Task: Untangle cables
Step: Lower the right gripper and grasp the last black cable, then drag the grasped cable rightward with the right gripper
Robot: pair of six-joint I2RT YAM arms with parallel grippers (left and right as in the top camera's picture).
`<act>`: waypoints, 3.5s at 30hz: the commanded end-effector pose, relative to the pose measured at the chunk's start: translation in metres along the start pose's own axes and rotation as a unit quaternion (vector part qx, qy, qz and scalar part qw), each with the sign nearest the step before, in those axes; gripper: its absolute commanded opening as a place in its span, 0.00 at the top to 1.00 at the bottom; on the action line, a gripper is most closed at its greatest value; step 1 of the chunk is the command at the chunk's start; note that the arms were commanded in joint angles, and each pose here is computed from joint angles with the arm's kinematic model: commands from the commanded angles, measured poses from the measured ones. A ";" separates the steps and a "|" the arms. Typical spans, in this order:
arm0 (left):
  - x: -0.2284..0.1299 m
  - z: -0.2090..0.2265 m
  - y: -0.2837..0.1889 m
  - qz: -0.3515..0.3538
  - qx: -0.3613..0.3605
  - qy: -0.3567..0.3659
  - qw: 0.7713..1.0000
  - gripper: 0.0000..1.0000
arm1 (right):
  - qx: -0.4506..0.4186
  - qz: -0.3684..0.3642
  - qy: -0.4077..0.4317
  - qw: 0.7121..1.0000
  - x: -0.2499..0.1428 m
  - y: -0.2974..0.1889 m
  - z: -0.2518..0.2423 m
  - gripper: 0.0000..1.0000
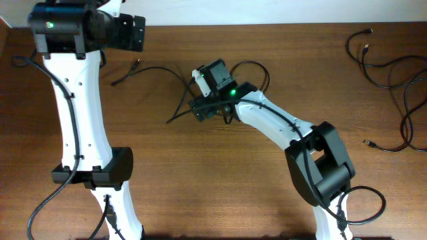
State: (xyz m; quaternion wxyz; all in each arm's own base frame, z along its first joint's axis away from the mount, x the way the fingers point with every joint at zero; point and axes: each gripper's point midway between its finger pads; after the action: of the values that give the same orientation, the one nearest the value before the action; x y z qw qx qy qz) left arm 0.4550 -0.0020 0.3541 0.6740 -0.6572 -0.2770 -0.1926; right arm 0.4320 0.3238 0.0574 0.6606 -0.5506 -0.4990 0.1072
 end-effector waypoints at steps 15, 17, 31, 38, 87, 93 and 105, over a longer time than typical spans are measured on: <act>0.000 -0.006 -0.006 -0.004 -0.019 -0.008 1.000 0.01 | -0.023 0.065 0.015 0.997 -0.041 0.041 -0.010 0.96; 0.000 -0.006 -0.006 -0.003 -0.019 -0.008 1.000 0.01 | -0.028 0.073 0.027 0.997 -0.048 0.040 -0.022 0.96; 0.000 -0.012 -0.006 -0.002 -0.034 -0.007 0.999 0.01 | -0.184 -0.031 0.162 0.969 -0.039 -0.176 -0.190 0.96; -0.004 -0.017 -0.007 0.006 -0.049 -0.006 0.999 0.01 | -0.140 -0.007 0.150 0.979 -0.053 -0.157 -0.168 0.96; -0.010 -0.016 -0.007 0.019 -0.047 -0.006 0.999 0.01 | -0.017 0.100 0.063 0.993 -0.075 0.024 -0.052 0.02; -0.010 -0.016 -0.007 0.019 -0.047 -0.006 0.999 0.01 | -0.038 0.056 0.062 0.996 -0.034 0.007 -0.074 0.02; -0.012 -0.016 -0.007 0.024 -0.047 -0.006 0.999 0.01 | -0.073 0.062 0.067 0.993 -0.041 -0.004 -0.117 0.02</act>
State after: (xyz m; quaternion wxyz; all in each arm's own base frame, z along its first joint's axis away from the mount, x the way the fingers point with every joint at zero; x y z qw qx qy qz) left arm 0.4447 -0.0171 0.3462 0.6532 -0.6915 -0.2485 -0.1827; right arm 0.4930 0.2341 0.0516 0.6482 -0.6226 -0.4311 0.0799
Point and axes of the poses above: each gripper's point midway between its finger pads, its own y axis out along the fingers, its own z axis along the line the jaws close on, x = y × z, and after that the axes turned 15 degrees about -y, right-handed
